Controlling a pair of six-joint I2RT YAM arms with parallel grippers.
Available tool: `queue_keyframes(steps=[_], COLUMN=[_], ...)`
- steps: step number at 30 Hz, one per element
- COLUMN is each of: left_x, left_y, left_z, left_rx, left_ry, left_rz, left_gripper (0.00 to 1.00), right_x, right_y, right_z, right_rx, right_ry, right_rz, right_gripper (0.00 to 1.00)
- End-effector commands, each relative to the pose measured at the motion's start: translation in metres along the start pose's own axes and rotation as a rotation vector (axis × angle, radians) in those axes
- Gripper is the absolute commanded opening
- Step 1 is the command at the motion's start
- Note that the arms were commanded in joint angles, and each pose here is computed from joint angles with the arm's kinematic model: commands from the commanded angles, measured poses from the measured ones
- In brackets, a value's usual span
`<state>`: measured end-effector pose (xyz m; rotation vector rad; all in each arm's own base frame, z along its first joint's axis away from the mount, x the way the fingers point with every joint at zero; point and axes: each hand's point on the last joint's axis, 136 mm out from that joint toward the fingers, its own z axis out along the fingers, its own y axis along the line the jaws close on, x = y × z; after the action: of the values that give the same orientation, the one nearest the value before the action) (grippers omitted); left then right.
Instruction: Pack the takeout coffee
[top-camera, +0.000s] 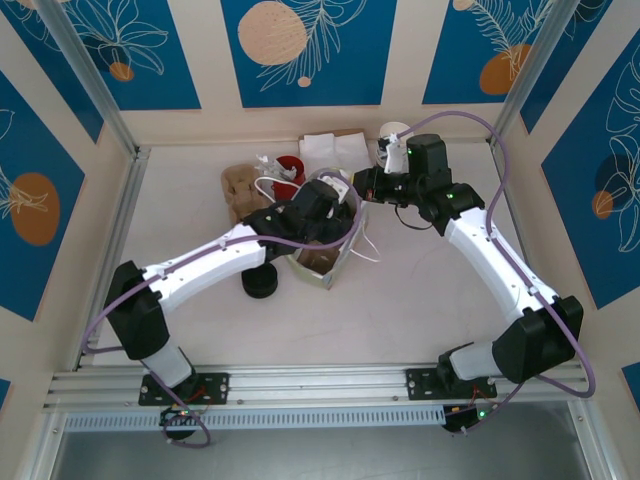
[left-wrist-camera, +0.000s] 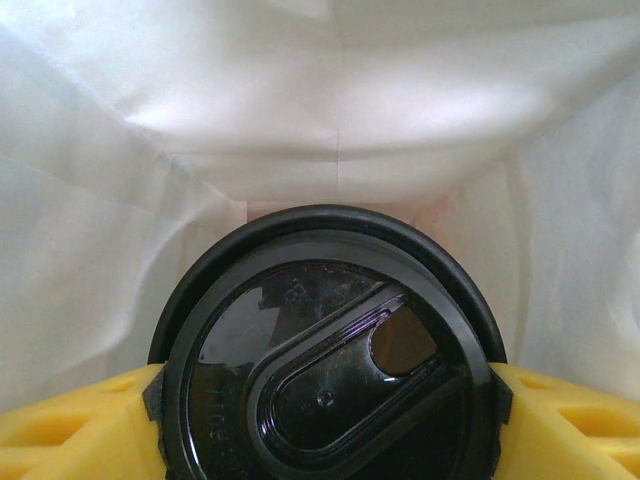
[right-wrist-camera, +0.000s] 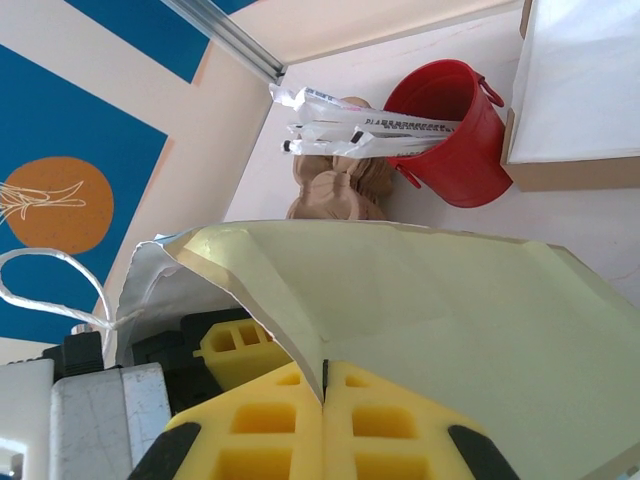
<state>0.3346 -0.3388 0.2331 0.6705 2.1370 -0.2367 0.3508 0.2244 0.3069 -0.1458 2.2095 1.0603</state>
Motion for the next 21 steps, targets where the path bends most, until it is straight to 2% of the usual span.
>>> queue_keyframes(steps=[1, 21], left_x=[-0.001, 0.020], left_y=[0.000, 0.004], left_z=[0.011, 0.027], left_rx=[0.004, -0.051], left_ry=[-0.024, 0.010], left_rz=[-0.005, 0.021], left_gripper=[0.75, 0.74], right_x=[-0.003, -0.001], right_y=[0.015, 0.026], right_z=[-0.009, -0.011], right_rx=[-0.058, -0.119], right_ry=[-0.022, -0.009], right_rz=[-0.039, -0.067], right_gripper=[0.00, 0.00])
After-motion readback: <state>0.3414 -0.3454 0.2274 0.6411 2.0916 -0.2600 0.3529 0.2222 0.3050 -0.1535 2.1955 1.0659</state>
